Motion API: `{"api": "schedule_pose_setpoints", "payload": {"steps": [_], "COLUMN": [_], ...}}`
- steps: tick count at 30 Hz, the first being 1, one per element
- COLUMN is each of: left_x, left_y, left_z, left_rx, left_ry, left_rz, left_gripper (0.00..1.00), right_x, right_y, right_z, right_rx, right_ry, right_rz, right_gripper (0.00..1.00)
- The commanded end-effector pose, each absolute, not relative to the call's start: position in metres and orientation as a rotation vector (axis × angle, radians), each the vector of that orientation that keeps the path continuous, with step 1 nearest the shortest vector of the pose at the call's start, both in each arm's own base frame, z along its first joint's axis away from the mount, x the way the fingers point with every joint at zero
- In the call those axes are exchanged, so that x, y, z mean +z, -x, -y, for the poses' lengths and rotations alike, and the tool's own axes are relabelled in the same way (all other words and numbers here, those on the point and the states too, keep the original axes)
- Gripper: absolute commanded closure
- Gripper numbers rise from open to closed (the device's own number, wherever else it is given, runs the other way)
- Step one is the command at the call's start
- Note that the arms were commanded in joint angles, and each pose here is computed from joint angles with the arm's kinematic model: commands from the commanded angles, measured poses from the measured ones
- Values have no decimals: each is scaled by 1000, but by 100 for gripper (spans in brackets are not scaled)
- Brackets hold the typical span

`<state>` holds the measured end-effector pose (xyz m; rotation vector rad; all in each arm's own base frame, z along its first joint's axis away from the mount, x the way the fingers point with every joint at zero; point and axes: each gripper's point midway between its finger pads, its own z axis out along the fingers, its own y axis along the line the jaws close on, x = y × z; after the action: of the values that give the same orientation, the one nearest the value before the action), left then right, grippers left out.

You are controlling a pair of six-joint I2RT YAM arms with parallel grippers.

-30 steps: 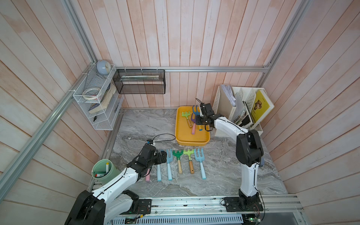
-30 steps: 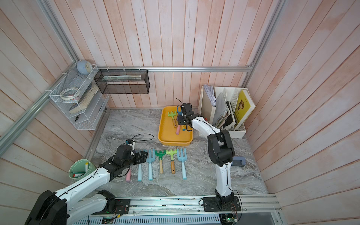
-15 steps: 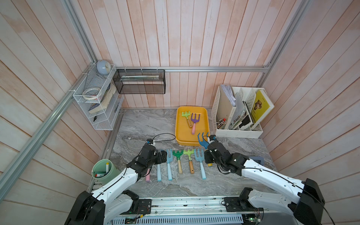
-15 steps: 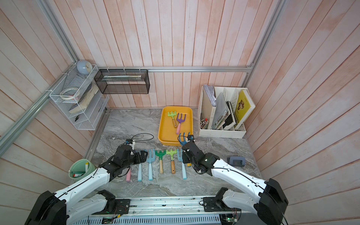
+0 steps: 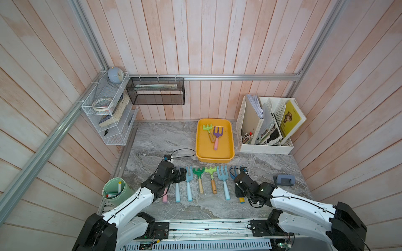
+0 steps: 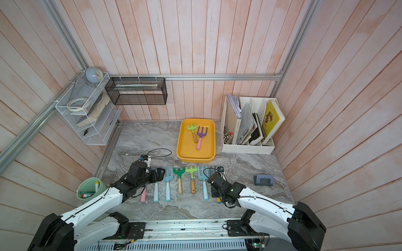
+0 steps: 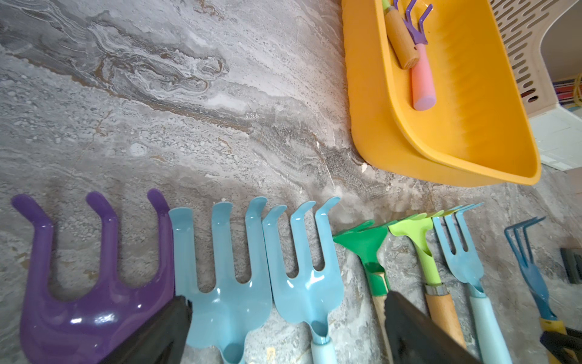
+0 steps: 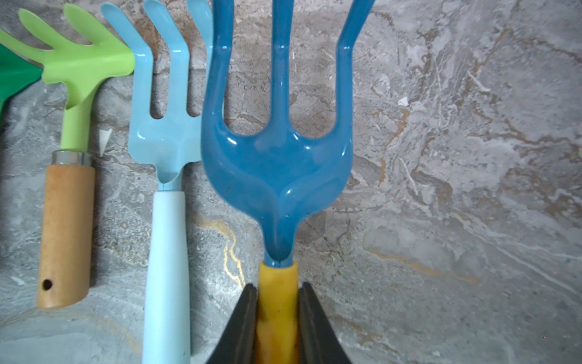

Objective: Take the hand rake out of the storage box
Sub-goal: Place the rake at the center of the board.

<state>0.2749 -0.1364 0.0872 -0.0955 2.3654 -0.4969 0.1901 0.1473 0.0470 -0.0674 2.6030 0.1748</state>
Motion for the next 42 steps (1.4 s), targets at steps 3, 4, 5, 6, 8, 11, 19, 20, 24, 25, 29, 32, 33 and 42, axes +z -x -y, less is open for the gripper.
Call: {"api": "schedule_pose_setpoints", "payload": {"steps": [3, 4, 5, 6, 8, 11, 19, 20, 24, 25, 29, 32, 33, 42], "left_x": [91, 91, 90, 90, 90, 90, 90, 90, 89, 89, 88, 88, 88, 87], "left_y": [-276, -276, -276, -276, -276, -276, -276, -276, -276, -276, -276, -276, -276, -276], "left_z": [137, 137, 137, 137, 137, 137, 138, 138, 138, 138, 138, 138, 138, 139], "left_rx": [-509, -509, -508, -508, -506, -504, -509, -508, -507, -507, -506, -507, -507, -509], "left_ry": [77, 78, 77, 78, 78, 79, 74, 75, 75, 75, 75, 74, 74, 72], "left_rz": [-2345, -2346, -2347, -2348, -2349, -2350, -2348, -2348, -2352, -2353, -2354, -2356, -2358, -2361], "left_gripper": [0, 0, 0, 0, 0, 0, 0, 0, 0, 0, 0, 0, 0, 0], "right_x": [37, 36, 34, 32, 29, 29, 21, 20, 21, 23, 26, 25, 25, 22], "right_y": [-200, -202, -203, -204, -205, -208, -212, -212, -216, -217, -220, -222, -222, -226], "right_z": [-147, -144, -140, -138, -141, -146, -141, -142, -146, -145, -150, -152, -152, -150], "right_rx": [157, 138, 115, 104, 117, 128, 19, 25, 30, 24, 41, 42, 36, -2], "right_ry": [76, 59, 35, 26, 46, 65, 76, 82, 91, 90, 117, 129, 126, 123], "right_rz": [-2602, -2605, -2610, -2616, -2621, -2623, -2662, -2665, -2654, -2652, -2640, -2638, -2638, -2643], "right_gripper": [100, 100, 100, 100, 100, 100, 90, 90, 89, 89, 84, 84, 84, 82]}}
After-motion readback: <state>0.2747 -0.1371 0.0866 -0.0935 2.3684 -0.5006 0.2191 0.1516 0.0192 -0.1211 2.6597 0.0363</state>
